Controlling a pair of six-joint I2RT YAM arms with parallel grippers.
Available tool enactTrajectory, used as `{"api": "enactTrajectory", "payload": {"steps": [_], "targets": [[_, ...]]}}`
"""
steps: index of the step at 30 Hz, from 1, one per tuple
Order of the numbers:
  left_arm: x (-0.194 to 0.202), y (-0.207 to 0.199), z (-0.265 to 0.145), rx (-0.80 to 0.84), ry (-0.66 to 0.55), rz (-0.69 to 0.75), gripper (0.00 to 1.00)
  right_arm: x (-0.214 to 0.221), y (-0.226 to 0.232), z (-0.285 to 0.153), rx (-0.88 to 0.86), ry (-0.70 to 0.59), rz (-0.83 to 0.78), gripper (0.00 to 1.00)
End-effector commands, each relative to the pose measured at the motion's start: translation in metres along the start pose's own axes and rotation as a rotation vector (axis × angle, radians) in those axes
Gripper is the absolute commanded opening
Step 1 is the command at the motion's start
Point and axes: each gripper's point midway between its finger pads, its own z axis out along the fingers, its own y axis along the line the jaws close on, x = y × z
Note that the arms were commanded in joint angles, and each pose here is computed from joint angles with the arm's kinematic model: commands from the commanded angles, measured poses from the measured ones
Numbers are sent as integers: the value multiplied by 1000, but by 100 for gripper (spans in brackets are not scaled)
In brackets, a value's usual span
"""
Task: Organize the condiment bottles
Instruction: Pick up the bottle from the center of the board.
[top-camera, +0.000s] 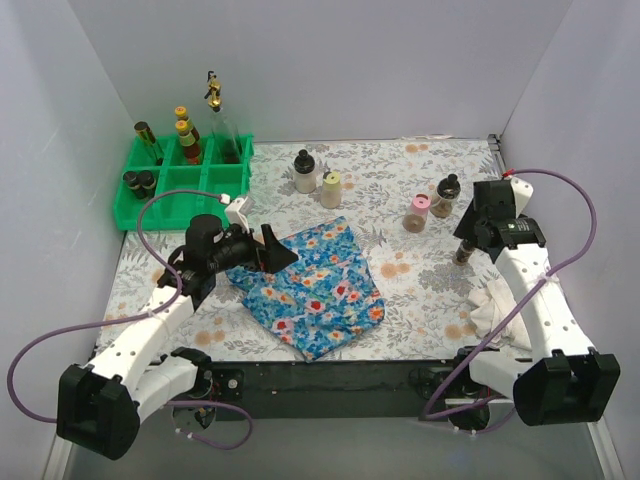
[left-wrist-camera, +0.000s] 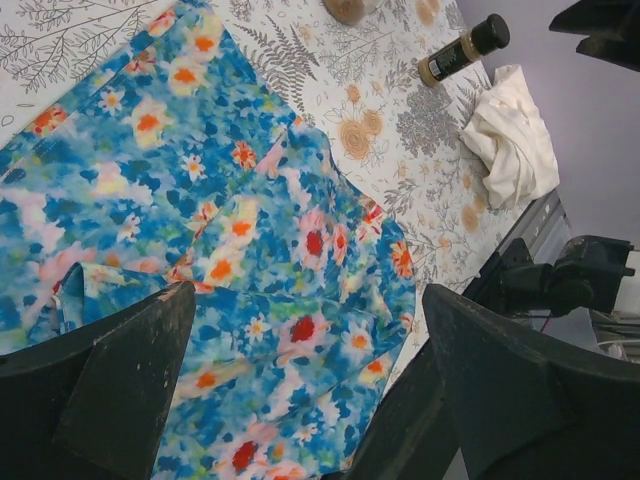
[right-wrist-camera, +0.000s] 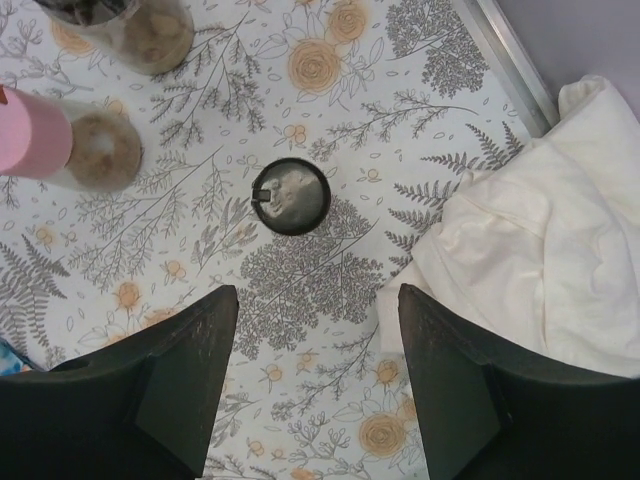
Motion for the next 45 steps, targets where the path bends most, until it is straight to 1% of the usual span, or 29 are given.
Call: {"api": "enactTrajectory", "payload": {"steps": [1, 3, 8, 14, 21, 29, 34, 36, 37, 39, 40, 45], "targets": [[-9, -10, -6, 37, -43, 65, 98, -27, 7, 15, -70, -60, 35, 75], [-13, -9, -7, 26, -61, 88, 98, -27, 14, 23, -105, -58, 43, 75], [-16, -12, -12, 19, -76, 103, 98, -24, 20, 41, -106, -32, 7, 76], [-27, -17, -22, 7, -135, 141, 98, -19, 12, 54, -54, -11, -13, 79], [-30, -19, -28, 0, -159, 160, 98, -9, 17, 72, -46, 41, -34, 81], [-32, -19, -30, -9, -170, 170, 98, 4, 15, 88, -21, 73, -62, 73], [-33, -18, -31, -17, -177, 176, 98, 9, 13, 91, -18, 77, -78, 65], [-32, -17, -30, -22, -173, 173, 98, 7, 12, 90, -18, 71, -85, 62], [-33, -17, -31, -23, -175, 175, 98, 7, 11, 90, -15, 67, -87, 58], [-34, -17, -31, -26, -178, 176, 98, 4, 10, 86, -17, 48, -84, 54], [-34, -16, -32, -30, -181, 178, 98, 3, 10, 82, -25, 41, -81, 50], [-36, -16, -34, -41, -191, 180, 98, 7, 17, 72, -78, 42, -99, 46]]}}
